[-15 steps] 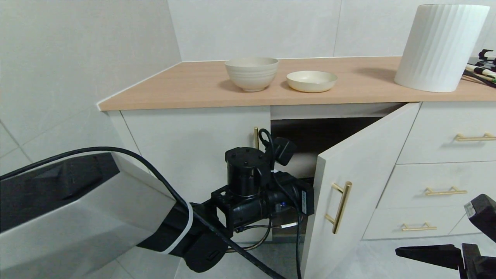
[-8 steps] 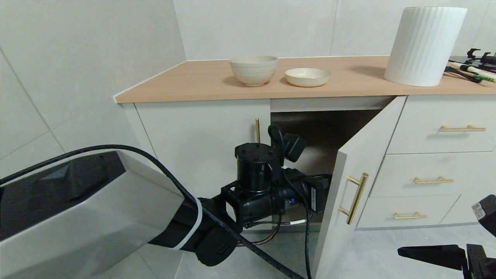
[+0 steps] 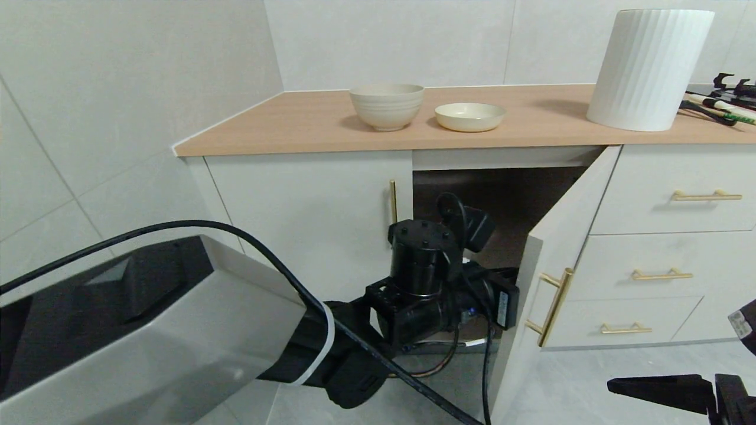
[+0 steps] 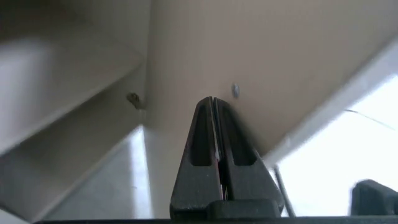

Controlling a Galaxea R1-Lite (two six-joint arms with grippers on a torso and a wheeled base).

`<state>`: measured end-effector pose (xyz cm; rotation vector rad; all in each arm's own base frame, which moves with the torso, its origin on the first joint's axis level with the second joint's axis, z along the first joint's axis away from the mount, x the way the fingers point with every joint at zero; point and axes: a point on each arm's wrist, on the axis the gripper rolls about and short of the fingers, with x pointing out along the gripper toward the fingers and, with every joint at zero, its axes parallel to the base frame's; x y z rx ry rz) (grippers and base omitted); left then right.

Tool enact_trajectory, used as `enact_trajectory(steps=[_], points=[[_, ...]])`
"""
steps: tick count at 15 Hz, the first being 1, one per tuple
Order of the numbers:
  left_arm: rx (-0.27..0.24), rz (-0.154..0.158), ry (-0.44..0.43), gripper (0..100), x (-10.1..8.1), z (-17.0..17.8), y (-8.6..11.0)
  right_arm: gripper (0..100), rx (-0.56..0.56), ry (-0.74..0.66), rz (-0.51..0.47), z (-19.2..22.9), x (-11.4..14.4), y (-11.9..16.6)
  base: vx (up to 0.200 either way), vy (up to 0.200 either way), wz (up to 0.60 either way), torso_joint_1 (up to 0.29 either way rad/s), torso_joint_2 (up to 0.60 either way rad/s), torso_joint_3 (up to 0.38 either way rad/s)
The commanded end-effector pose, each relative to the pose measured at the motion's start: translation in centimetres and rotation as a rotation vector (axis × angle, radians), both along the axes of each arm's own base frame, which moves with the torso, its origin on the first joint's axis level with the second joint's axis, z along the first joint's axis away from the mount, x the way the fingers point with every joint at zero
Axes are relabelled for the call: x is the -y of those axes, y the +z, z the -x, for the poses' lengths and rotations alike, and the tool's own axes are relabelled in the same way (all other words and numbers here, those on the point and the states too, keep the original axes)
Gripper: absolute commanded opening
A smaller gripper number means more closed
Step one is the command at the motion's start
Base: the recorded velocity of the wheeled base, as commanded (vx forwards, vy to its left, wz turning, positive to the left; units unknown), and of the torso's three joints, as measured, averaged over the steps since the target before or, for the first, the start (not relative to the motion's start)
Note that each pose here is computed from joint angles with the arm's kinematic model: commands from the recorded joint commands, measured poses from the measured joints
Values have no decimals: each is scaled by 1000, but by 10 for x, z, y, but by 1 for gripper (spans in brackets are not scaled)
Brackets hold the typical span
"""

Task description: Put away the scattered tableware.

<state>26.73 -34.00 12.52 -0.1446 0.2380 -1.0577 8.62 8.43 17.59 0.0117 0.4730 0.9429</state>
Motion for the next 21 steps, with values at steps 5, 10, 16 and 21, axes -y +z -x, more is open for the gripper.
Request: enact_trajectory(steps=[5,10,16,21], points=[[53,51,-105,0,-2,64,45,100,34,113,-79,16,9,7,0,0,0,0,0,0],[41,19,149,0,-104,32,52,100,37,28,-61,1,2,15,0,0,0,0,0,0],[23,-36,508,0,-252,39,81,100,64,-209,-13,-75,-29,49,0,0,0,0,0,0],[-45,-61,506,0,-270,54,84,100,76,-240,-18,-116,-52,69,0,0,0,0,0,0]])
